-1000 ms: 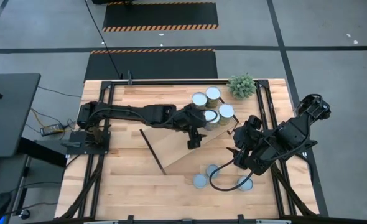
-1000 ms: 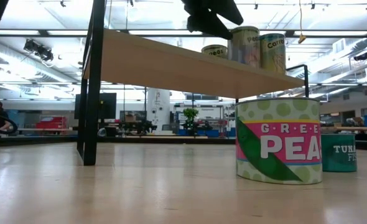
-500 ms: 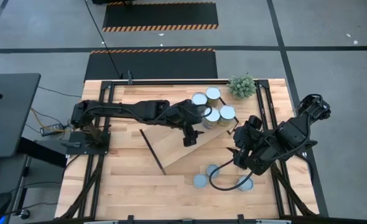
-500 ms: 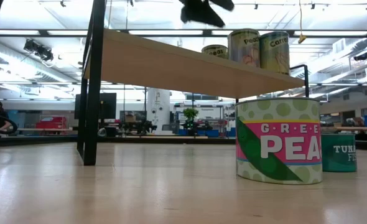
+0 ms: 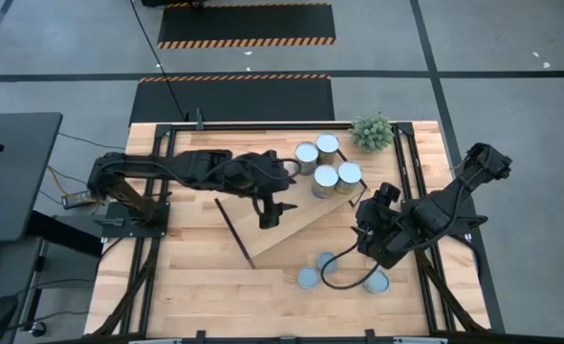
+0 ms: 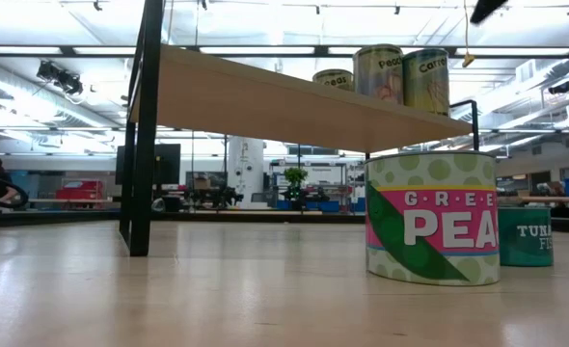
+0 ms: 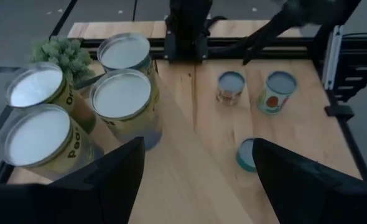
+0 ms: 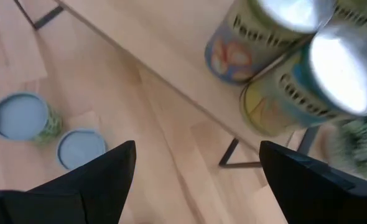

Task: Pick and place cans onto a shelf
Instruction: Adjust the big canned carrots on the shelf

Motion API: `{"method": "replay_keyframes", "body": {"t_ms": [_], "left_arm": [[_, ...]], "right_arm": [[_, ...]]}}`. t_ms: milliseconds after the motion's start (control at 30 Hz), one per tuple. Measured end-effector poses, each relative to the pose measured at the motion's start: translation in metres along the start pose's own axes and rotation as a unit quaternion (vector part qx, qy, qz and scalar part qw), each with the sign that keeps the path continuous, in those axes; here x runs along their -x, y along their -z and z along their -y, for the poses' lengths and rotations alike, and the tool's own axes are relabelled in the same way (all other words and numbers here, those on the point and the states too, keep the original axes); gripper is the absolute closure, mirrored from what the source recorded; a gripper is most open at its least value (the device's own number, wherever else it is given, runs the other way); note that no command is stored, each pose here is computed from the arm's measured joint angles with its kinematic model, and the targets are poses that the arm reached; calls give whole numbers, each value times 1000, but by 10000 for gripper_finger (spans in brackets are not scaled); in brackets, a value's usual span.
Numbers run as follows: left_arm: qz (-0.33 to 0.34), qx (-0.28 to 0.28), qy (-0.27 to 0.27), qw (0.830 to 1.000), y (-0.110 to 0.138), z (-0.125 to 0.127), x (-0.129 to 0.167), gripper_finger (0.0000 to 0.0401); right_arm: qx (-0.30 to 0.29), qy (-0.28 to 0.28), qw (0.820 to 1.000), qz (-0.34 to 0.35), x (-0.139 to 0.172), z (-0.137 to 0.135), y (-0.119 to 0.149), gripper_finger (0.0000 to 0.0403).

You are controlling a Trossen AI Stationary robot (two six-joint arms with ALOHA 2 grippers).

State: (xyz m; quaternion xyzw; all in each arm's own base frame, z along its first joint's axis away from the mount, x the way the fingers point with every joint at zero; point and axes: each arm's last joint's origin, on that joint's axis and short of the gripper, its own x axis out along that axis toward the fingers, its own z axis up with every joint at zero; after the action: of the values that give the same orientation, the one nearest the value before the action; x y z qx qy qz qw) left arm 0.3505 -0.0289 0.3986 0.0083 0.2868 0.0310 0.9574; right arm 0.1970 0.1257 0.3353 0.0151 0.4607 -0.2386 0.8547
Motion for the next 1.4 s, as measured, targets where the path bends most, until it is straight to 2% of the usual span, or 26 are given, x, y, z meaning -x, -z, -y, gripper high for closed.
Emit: {"method": "replay_keyframes", "body": {"t_ms": [233, 567, 900, 1267, 1400], "left_arm": [[4, -5, -6, 1000, -1, -7, 8, 99], [-44, -1, -25, 999, 7, -21, 2, 99], [-43, 1, -27, 999, 7, -23, 2, 99], [-42, 1, -27, 999, 7, -23, 2, 99], [-43, 2, -17, 999, 7, -22, 2, 99]], "right_arm": [[1, -17, 1000, -27, -27, 21, 10, 54], [26, -17, 999, -34, -57, 41, -6, 55], [35, -20, 998, -50, -66, 55, -15, 55], [37, -23, 998, -51, -67, 57, -17, 55], [19, -47, 997, -59, -63, 58, -16, 55]]}}
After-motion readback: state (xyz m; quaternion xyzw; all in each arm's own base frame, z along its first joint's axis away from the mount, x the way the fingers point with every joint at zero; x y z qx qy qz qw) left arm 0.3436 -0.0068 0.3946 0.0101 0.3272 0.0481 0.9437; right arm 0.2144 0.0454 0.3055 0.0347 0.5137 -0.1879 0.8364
